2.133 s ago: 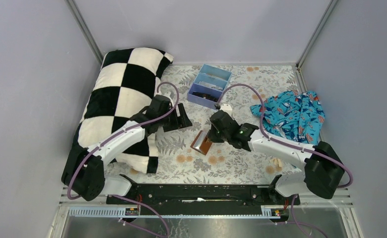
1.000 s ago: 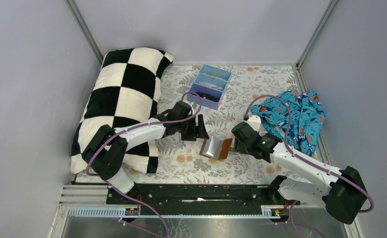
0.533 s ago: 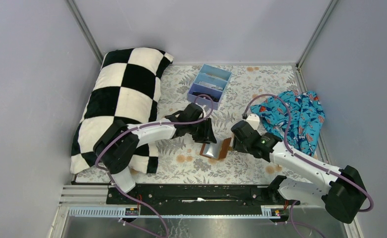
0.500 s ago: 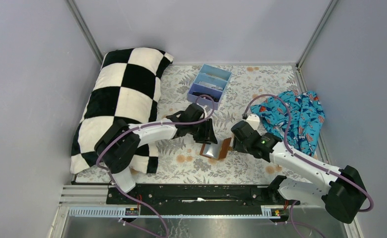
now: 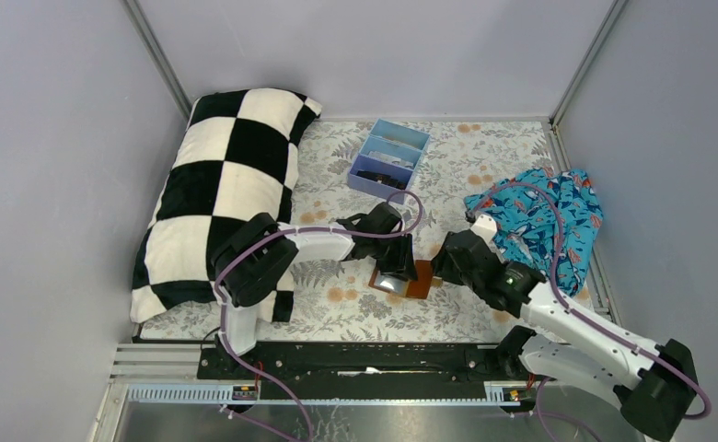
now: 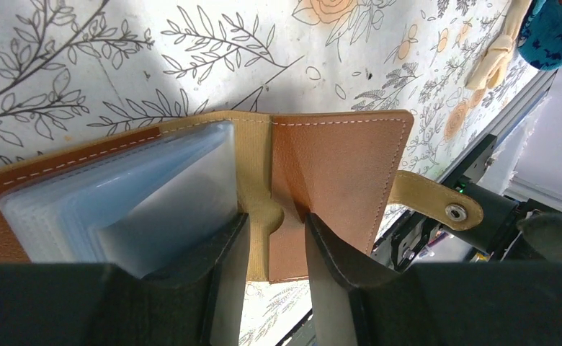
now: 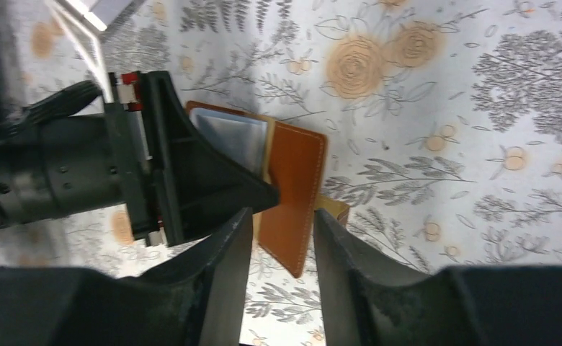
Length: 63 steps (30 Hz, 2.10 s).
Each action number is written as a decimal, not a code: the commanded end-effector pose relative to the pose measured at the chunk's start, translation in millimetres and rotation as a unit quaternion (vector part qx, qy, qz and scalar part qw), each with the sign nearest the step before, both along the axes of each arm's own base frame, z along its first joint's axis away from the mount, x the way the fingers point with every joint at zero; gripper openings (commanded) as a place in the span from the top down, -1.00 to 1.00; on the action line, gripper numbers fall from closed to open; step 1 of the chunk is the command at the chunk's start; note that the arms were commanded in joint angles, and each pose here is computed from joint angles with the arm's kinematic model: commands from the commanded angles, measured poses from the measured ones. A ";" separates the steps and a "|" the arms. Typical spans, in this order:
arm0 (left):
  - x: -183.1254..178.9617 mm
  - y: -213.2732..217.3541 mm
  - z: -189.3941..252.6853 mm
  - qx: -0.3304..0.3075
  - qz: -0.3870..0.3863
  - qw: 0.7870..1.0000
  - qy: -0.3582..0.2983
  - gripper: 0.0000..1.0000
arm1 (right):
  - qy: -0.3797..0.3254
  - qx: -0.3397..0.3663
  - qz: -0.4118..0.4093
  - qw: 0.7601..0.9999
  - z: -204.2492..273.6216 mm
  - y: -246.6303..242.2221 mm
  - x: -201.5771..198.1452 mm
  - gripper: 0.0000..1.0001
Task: Take the credit cards out of the card holder
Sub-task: Open the card holder at the center of the board.
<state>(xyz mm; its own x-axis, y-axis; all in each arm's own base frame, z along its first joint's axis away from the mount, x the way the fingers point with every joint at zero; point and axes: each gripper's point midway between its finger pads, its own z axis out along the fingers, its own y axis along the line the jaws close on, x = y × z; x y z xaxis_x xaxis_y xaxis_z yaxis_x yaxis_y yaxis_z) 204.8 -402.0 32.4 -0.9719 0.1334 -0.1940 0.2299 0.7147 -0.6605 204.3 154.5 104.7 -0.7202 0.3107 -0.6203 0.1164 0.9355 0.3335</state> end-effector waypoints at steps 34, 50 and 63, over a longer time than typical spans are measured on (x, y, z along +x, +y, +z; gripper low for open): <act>32.8 42.4 16.7 0.020 0.087 0.996 -0.022 -0.31 | 0.104 0.084 -0.073 0.988 -106.9 6.5 -18.7 0.90; 34.1 69.8 10.9 0.080 0.122 0.986 -0.075 -0.26 | 0.113 0.082 -0.060 0.988 -111.0 11.7 -16.7 0.90; 40.9 84.1 17.6 0.137 0.151 0.971 -0.126 -0.14 | 0.116 0.081 -0.060 0.988 -113.7 11.6 -17.0 0.89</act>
<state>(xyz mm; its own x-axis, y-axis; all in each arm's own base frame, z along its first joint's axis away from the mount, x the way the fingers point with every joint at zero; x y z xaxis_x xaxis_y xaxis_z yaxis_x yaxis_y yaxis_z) 238.4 -326.8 44.2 -0.9229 -0.0675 -0.3790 0.1154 0.8907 -0.4398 201.4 181.1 11.3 -0.7579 0.5191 -0.3951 0.2855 0.8085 0.5146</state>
